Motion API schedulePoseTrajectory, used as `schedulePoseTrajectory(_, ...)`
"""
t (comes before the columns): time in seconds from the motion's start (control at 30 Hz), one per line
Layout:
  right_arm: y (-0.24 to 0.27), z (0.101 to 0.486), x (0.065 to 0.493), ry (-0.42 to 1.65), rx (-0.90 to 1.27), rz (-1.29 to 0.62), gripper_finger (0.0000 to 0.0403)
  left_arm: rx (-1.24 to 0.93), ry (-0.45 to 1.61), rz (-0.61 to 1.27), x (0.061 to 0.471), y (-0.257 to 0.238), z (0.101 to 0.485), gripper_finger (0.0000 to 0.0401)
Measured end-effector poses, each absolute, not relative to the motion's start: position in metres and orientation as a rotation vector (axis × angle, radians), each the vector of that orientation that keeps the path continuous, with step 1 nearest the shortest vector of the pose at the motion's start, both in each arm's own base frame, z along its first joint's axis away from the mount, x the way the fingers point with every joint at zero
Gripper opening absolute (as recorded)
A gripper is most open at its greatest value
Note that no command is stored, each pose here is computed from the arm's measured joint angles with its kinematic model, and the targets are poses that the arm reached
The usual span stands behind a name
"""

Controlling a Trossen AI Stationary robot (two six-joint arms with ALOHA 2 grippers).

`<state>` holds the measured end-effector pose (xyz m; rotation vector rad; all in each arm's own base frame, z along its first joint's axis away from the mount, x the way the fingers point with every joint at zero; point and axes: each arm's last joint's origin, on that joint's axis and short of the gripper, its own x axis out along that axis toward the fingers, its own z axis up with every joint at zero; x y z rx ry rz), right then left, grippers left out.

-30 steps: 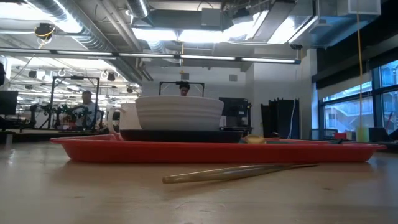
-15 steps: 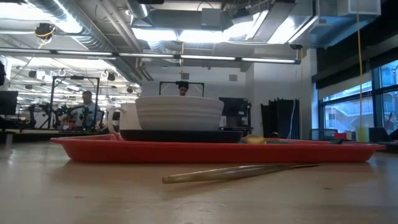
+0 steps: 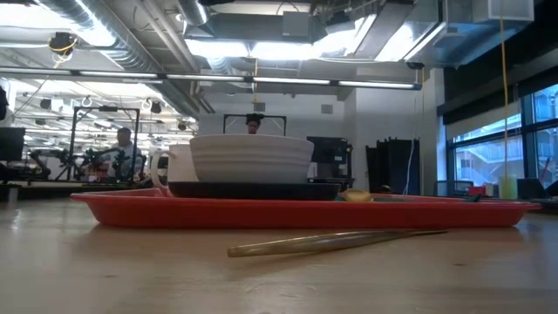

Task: Set up tray
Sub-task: Put the gold fork to the right of the gold spoon on the green napkin on the red tray

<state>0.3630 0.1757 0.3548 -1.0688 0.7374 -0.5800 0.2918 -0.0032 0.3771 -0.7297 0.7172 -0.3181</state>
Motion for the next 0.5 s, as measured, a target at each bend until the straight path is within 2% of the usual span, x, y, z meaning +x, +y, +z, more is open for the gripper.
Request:
schedulePoseTrajectory(0.1, 0.178, 0.357, 0.363, 0.645, -0.851, -0.636, 0.0077, -0.69, 0.695, -0.317, 0.293, -0.003, 0.378, 0.0018)
schedulePoseTrajectory(0.3, 0.182, 0.361, 0.358, 0.515, -0.639, -0.752, 0.0127, -0.627, 0.652, -0.285, 0.295, -0.001, 0.379, 0.0018)
schedulePoseTrajectory(0.5, 0.191, 0.403, 0.352, 0.29, -0.28, -0.797, 0.0154, -0.484, 0.612, -0.171, 0.296, 0.003, 0.378, 0.0018)
